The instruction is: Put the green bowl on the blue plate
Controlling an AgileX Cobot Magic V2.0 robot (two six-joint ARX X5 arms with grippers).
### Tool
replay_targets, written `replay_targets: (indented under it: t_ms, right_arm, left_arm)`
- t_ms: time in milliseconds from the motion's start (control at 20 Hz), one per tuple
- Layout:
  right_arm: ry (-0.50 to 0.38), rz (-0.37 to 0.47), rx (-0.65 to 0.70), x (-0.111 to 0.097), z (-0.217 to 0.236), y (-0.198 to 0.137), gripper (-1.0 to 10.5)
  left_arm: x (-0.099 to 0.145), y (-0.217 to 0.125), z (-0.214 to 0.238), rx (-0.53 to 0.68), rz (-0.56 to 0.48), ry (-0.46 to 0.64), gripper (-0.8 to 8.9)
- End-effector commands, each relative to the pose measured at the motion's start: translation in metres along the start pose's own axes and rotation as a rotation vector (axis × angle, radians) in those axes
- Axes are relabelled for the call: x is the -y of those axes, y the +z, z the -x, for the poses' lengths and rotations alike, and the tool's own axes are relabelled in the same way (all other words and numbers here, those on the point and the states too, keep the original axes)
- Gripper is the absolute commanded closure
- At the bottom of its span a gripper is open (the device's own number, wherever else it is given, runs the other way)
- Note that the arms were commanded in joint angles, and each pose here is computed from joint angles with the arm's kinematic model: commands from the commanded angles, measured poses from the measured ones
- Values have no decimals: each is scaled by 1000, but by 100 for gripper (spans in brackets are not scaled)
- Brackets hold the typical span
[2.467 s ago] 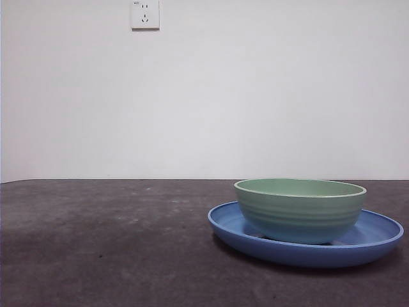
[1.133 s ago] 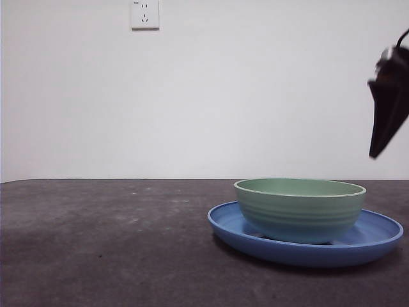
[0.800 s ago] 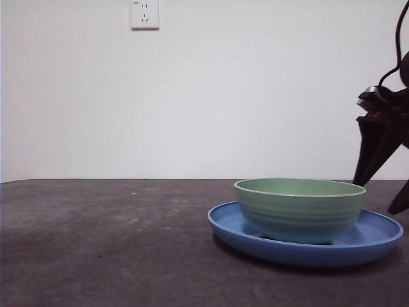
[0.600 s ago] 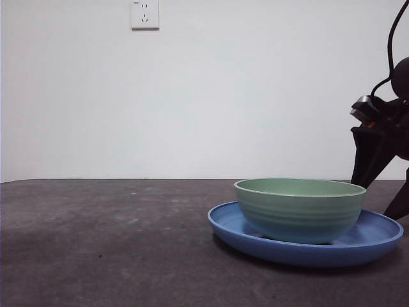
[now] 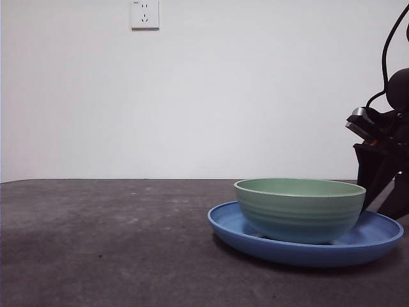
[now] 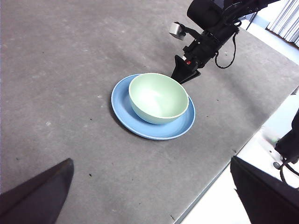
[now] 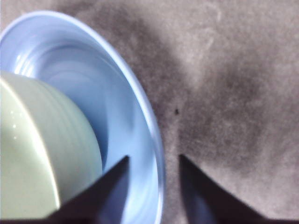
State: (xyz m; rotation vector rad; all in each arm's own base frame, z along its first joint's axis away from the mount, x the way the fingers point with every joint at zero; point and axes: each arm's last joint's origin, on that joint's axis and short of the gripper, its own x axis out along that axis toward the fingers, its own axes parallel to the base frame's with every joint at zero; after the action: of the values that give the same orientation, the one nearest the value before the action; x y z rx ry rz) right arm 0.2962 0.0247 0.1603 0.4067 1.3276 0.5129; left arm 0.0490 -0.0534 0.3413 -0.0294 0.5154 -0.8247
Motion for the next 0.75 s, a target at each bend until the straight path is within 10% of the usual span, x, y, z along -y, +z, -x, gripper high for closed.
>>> replay_targets:
  t_ms: [50, 750]
  right_arm:
    - [3, 9, -3, 1, -3, 4, 875]
    - [-48, -44, 1, -3, 1, 12, 936]
  left_arm:
    - [1, 3, 2, 16, -14, -5, 188]
    - [2, 4, 2, 31, -15, -8, 188]
